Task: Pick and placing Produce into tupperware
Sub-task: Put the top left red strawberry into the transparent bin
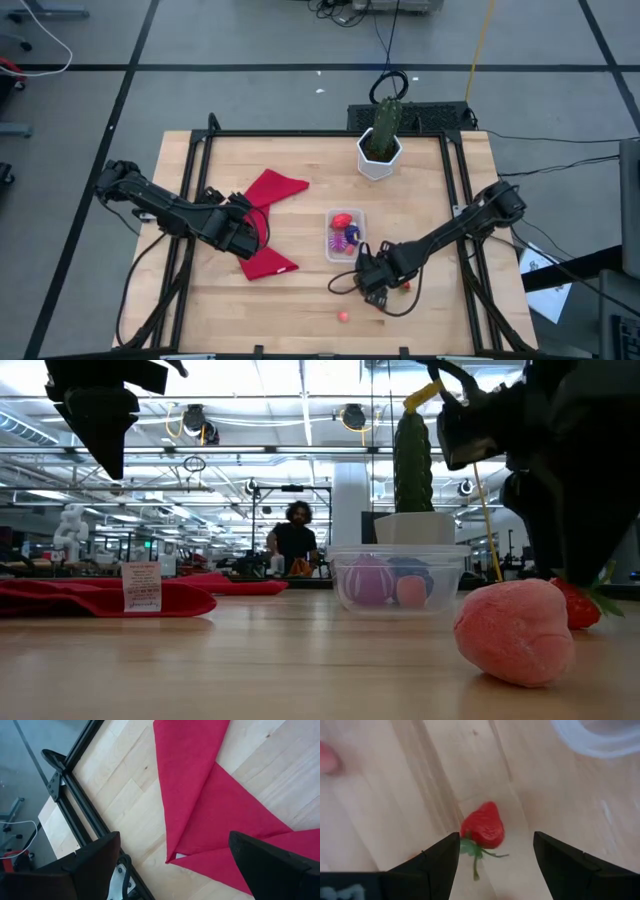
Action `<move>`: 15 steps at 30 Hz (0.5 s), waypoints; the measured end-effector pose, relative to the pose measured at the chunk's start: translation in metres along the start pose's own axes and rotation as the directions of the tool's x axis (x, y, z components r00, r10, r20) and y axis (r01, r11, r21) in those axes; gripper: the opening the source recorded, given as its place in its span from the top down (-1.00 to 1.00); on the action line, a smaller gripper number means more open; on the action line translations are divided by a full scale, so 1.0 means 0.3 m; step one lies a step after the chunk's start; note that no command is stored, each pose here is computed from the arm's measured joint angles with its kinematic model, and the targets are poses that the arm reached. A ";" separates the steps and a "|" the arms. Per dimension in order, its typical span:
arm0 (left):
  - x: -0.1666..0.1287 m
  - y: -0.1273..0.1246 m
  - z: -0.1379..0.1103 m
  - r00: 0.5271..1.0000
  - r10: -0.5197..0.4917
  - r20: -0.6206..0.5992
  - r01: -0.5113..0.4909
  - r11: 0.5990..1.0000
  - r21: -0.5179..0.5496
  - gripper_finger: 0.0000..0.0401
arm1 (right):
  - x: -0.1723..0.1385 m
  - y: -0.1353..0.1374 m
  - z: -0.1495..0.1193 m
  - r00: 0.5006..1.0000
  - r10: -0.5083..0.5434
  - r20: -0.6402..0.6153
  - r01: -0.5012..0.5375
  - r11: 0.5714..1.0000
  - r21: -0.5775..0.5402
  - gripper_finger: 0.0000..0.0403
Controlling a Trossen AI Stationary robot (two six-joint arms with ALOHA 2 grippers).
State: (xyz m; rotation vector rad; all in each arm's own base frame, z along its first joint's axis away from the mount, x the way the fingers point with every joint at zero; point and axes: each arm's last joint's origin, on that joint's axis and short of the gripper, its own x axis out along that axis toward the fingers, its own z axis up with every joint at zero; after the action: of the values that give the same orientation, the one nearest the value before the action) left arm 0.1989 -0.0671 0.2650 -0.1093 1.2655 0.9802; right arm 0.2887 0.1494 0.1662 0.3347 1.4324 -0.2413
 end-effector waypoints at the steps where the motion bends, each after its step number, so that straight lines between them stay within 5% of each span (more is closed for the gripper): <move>1: 0.000 0.000 0.000 1.000 0.001 0.000 -0.001 1.000 0.001 -0.89 | 0.004 0.000 0.000 1.000 -0.005 -0.004 0.005 1.000 0.000 -0.21; 15: 0.000 0.000 0.000 1.000 0.000 0.000 0.000 1.000 0.000 -0.89 | 0.019 0.003 0.004 1.000 -0.006 -0.005 0.006 1.000 -0.004 -0.21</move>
State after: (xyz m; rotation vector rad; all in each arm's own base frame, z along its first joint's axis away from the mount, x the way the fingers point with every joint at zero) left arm 0.1989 -0.0671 0.2650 -0.1093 1.2656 0.9802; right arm 0.2907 0.1500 0.1608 0.3278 1.4390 -0.2427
